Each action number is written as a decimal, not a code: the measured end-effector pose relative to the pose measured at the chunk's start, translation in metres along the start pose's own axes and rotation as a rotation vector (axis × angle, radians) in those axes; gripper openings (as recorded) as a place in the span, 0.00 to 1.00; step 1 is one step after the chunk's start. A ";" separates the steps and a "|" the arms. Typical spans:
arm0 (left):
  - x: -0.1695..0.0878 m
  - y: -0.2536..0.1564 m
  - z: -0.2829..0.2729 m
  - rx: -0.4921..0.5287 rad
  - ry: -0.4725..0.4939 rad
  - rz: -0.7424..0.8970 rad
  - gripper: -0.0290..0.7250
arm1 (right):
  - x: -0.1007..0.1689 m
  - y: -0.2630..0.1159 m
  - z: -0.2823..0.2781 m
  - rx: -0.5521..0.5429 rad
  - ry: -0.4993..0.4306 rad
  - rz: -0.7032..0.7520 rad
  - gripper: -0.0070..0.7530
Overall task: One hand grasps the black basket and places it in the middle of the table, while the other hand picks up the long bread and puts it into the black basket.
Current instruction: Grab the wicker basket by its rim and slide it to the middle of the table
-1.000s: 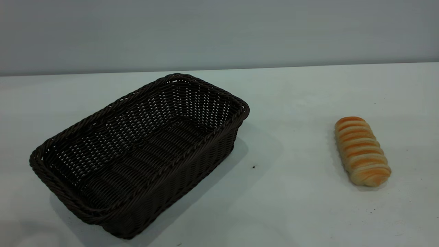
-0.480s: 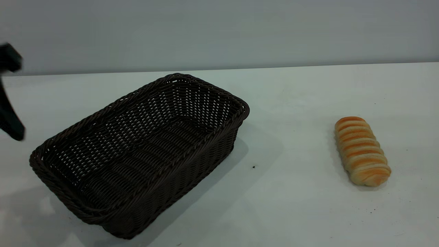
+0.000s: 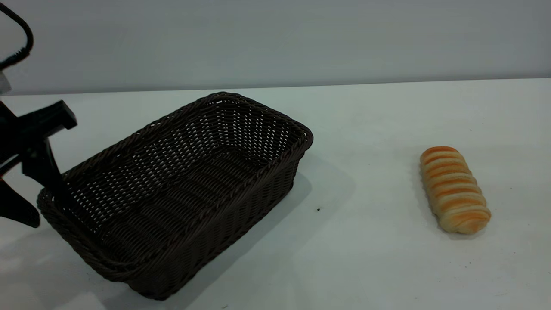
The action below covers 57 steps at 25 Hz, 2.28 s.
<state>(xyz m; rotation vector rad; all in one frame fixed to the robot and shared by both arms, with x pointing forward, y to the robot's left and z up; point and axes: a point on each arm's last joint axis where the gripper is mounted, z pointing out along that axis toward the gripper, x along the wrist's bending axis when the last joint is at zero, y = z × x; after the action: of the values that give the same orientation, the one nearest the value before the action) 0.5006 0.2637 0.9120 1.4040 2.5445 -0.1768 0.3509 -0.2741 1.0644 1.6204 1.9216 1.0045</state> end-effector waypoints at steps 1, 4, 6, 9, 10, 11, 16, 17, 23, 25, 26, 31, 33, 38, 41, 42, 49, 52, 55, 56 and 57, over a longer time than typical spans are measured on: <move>0.000 0.001 0.002 -0.002 -0.006 -0.012 0.59 | 0.000 0.000 0.000 0.000 0.000 0.000 0.63; -0.001 0.002 0.007 -0.001 -0.016 -0.038 0.59 | 0.000 0.000 0.000 0.000 0.000 0.000 0.63; -0.001 0.003 0.011 0.008 -0.011 -0.045 0.59 | 0.000 0.000 0.000 0.000 0.000 0.000 0.63; 0.001 0.003 0.019 0.030 0.006 -0.054 0.59 | 0.000 0.000 0.000 0.000 0.000 0.000 0.63; 0.002 0.003 0.022 0.038 0.012 -0.056 0.59 | 0.000 0.000 0.000 0.000 0.000 0.000 0.63; 0.002 0.003 0.024 0.044 0.018 -0.058 0.59 | 0.000 0.000 0.000 0.000 0.000 0.000 0.63; 0.003 0.008 0.034 0.024 0.024 -0.067 0.59 | 0.000 -0.001 0.000 0.010 0.003 0.000 0.63; 0.004 0.009 0.038 0.019 0.026 -0.074 0.59 | 0.000 -0.001 0.000 0.012 0.003 0.000 0.63; 0.006 0.010 0.078 0.011 0.062 -0.102 0.53 | 0.000 -0.001 0.000 0.014 0.004 0.000 0.63; 0.004 0.008 0.086 0.012 0.065 -0.114 0.41 | 0.000 -0.001 0.000 0.016 0.005 0.000 0.63; 0.002 0.009 0.087 0.001 0.058 -0.126 0.34 | 0.000 -0.002 0.000 0.017 0.005 0.000 0.63; -0.008 0.013 0.087 -0.022 0.034 -0.089 0.24 | 0.001 -0.003 0.000 0.033 0.009 0.000 0.63; -0.015 0.019 0.082 -0.022 0.017 -0.028 0.24 | 0.001 -0.004 0.000 0.039 0.011 0.000 0.63; -0.054 0.045 0.057 0.006 -0.046 0.329 0.24 | 0.001 -0.005 0.000 0.054 0.015 0.000 0.63; -0.074 0.061 0.051 0.038 -0.069 0.437 0.23 | 0.002 -0.006 0.000 0.063 0.017 0.000 0.63; -0.079 0.065 0.054 0.050 -0.066 0.455 0.23 | 0.002 -0.006 0.000 0.064 0.018 0.000 0.63; -0.094 0.094 0.084 0.114 -0.015 0.517 0.23 | 0.002 -0.006 0.000 0.068 0.017 -0.002 0.63; -0.092 0.093 0.094 0.145 -0.008 0.492 0.23 | 0.002 -0.006 0.000 0.070 0.017 -0.002 0.63; -0.090 0.092 0.100 0.161 -0.004 0.477 0.23 | 0.002 -0.007 0.000 0.073 0.018 -0.001 0.63; -0.090 0.092 0.101 0.165 -0.005 0.474 0.23 | 0.002 -0.007 0.000 0.073 0.017 -0.002 0.63; -0.090 0.092 0.101 0.166 -0.005 0.474 0.25 | 0.002 -0.007 0.000 0.074 0.017 -0.002 0.63</move>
<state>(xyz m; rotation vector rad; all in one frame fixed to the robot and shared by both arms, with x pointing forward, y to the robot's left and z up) 0.6385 0.2176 0.8383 2.0151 2.1536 -0.3090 0.3460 -0.2730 1.0597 1.6547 1.9929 0.9602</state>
